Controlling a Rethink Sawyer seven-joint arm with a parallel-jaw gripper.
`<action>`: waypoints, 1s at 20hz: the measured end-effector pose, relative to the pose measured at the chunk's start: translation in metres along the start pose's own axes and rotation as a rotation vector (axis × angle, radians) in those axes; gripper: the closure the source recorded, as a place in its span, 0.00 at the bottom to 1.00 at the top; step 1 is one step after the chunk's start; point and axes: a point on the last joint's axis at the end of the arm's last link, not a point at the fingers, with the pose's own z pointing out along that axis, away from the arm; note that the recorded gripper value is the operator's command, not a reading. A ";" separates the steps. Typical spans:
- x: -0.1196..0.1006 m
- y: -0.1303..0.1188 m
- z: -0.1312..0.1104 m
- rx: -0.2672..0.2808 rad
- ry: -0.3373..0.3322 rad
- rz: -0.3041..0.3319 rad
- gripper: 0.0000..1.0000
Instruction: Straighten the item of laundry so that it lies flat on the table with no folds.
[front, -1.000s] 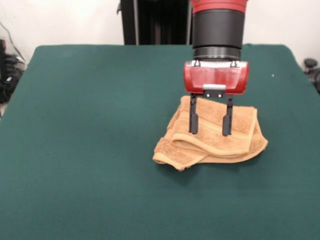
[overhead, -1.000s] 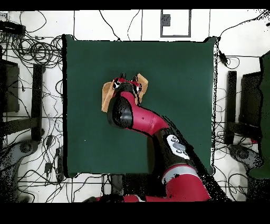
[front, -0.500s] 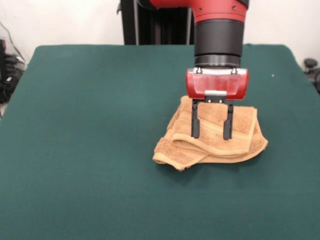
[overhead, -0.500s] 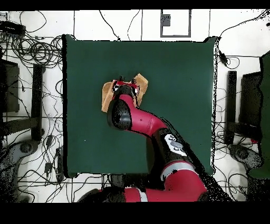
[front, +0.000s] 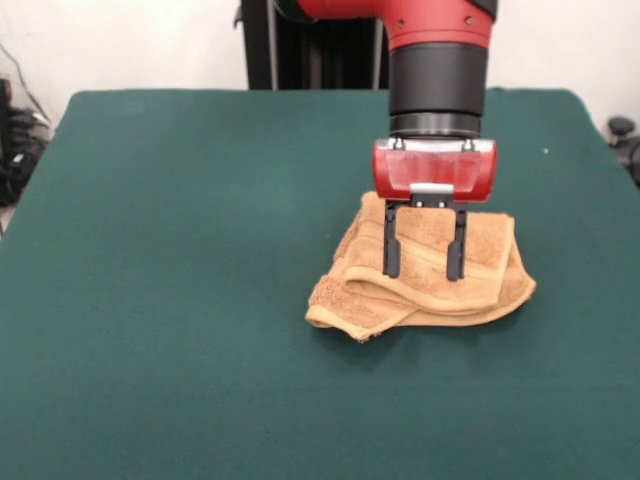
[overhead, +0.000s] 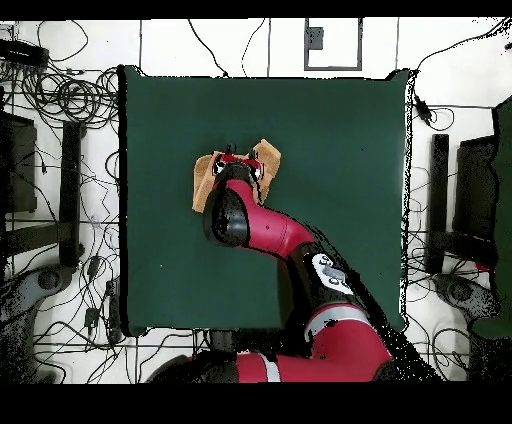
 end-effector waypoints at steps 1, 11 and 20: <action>0.000 0.000 0.000 0.000 0.000 0.000 0.00; 0.003 0.000 0.001 0.000 0.005 0.001 0.00; 0.004 0.000 0.002 0.000 0.007 0.001 0.00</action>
